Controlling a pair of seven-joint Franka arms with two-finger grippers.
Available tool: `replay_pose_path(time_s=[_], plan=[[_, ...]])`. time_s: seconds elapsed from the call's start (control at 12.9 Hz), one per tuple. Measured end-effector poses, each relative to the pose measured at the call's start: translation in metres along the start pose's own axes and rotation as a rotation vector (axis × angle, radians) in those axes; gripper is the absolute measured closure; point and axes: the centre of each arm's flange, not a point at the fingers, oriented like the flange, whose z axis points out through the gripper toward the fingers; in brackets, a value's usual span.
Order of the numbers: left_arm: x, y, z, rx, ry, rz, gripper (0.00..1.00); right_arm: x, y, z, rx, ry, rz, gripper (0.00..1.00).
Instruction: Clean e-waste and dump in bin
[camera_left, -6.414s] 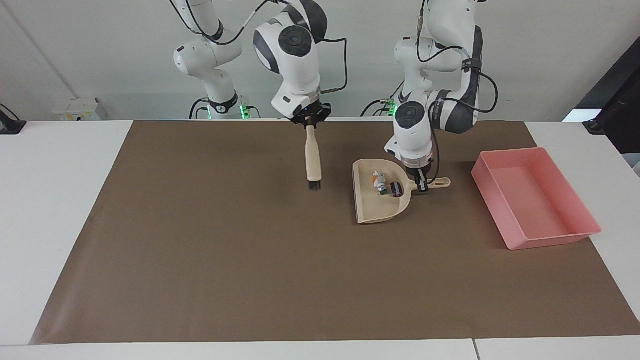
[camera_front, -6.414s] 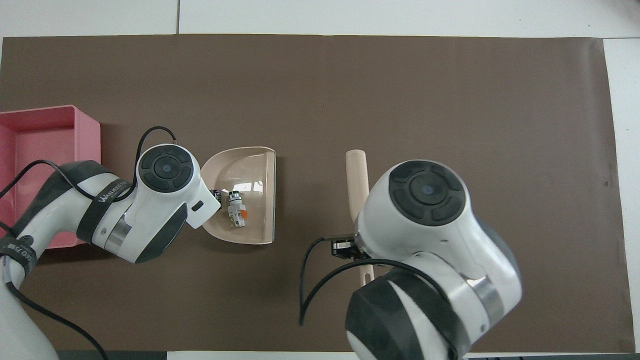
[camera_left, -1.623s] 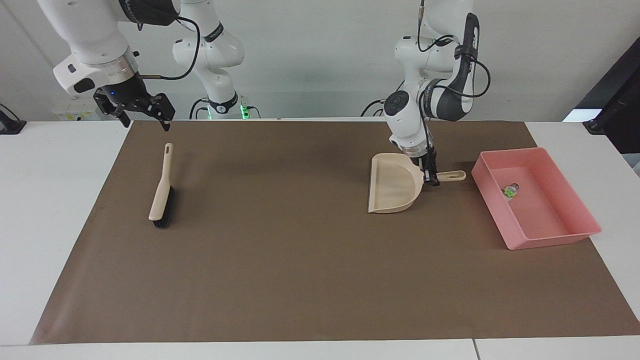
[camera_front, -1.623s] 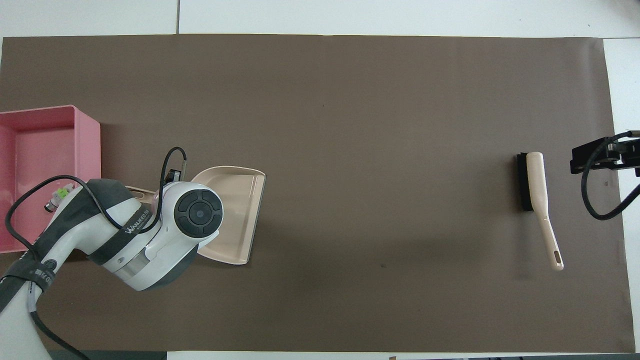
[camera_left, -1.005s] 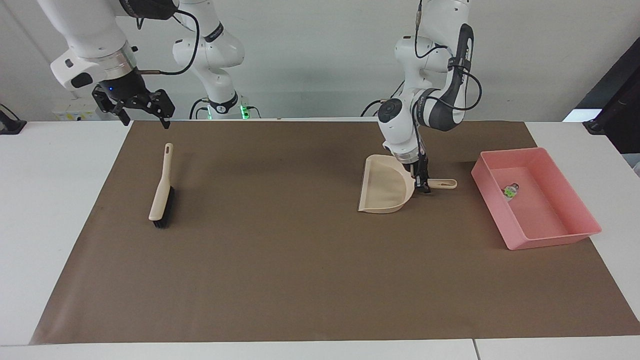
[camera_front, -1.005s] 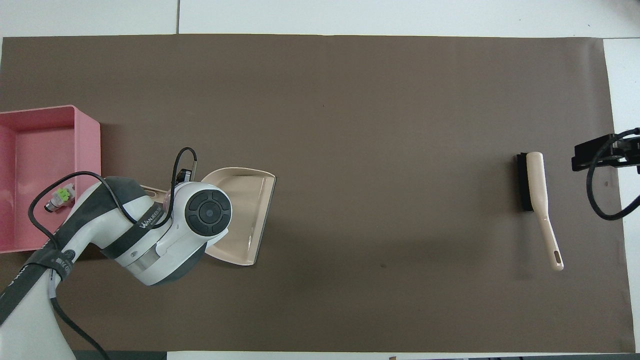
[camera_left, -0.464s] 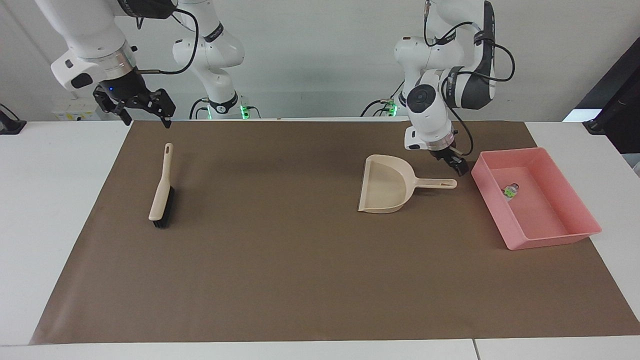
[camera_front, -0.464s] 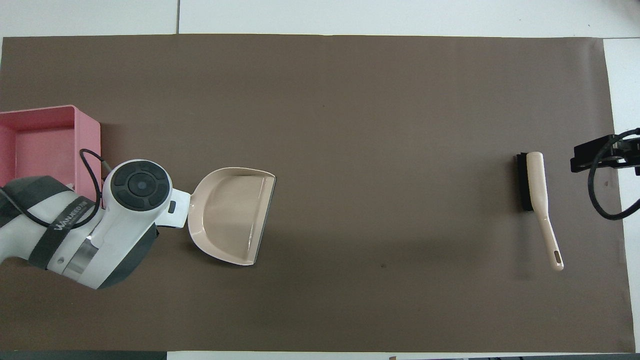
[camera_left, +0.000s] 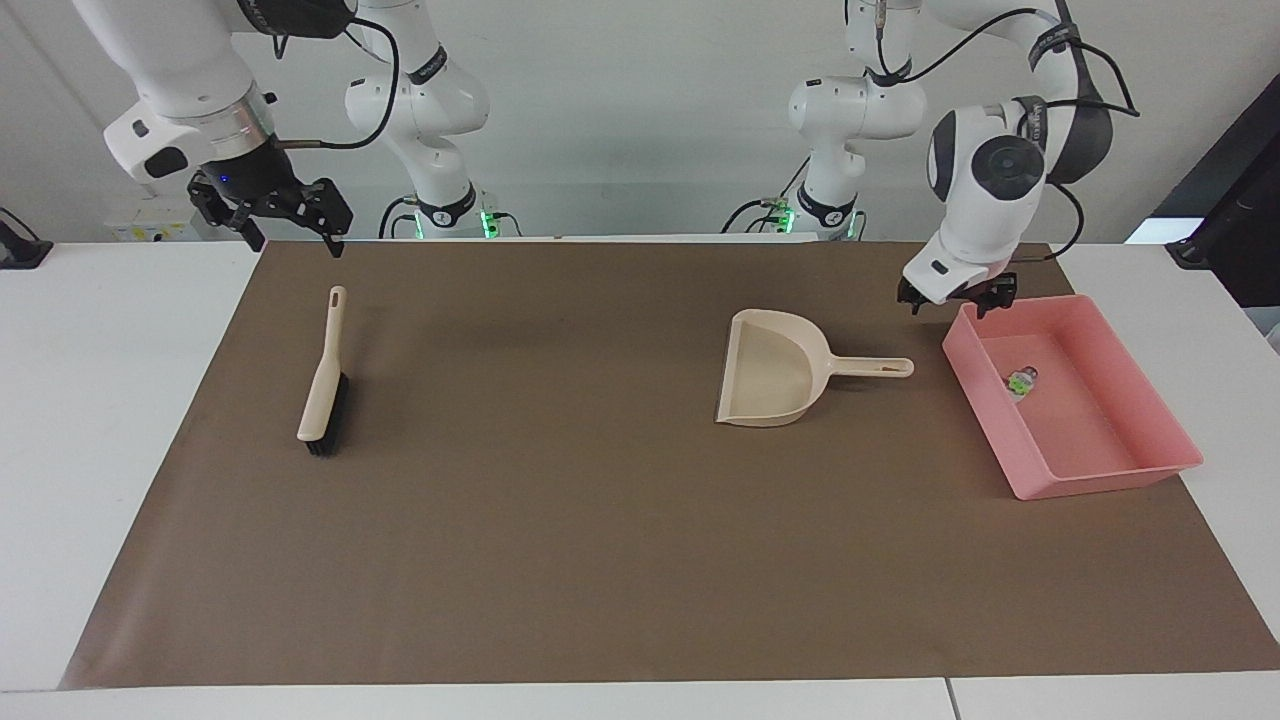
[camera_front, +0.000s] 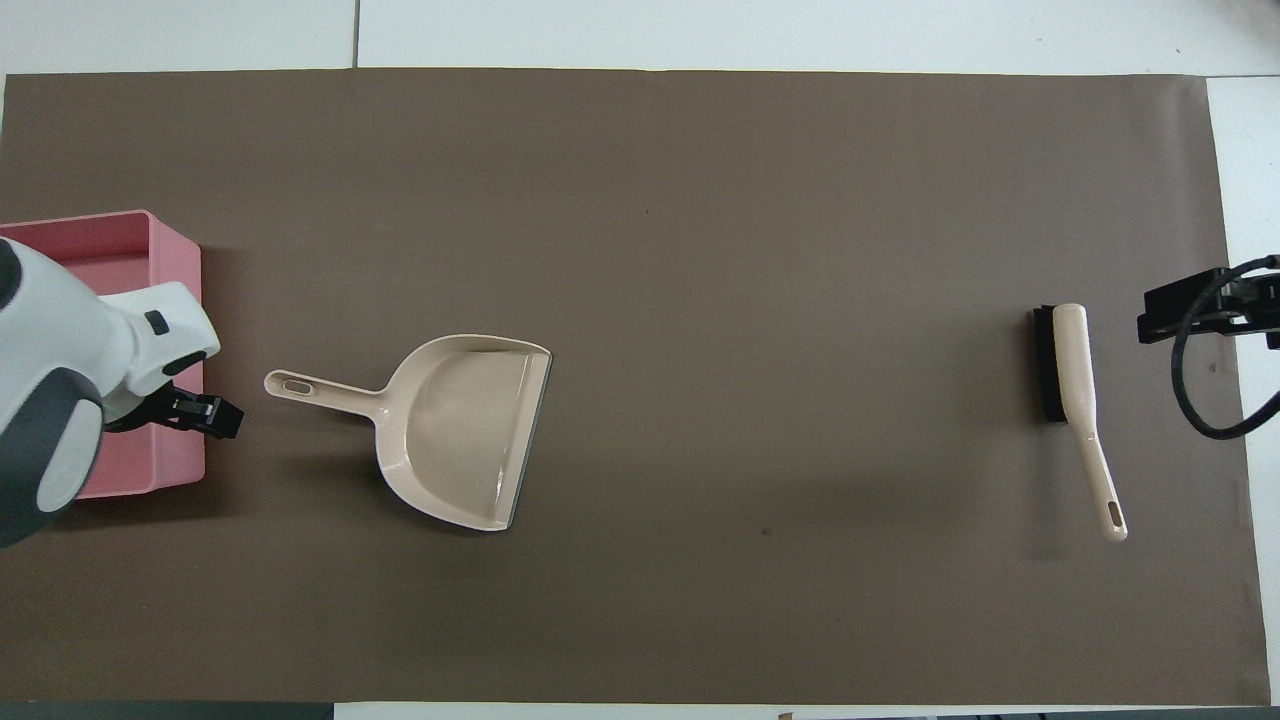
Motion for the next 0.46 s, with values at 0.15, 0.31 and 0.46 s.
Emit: replay_pose_path(time_s=[0.15,0.31,0.46], plan=[[0.002,-0.029,-0.041,-0.055,0.064,-0.145,0.02,0.0,0.0,0.0,0.0,-0.001,0.0,0.0],[0.002,-0.055,-0.081,-0.095,0.135,-0.226,0.02,0.0,0.0,0.0,0.0,-0.001,0.0,0.0],[0.0,-0.066,-0.112,-0.099,0.183,-0.256,0.02,0.0,0.0,0.0,0.0,0.001,0.0,0.0]])
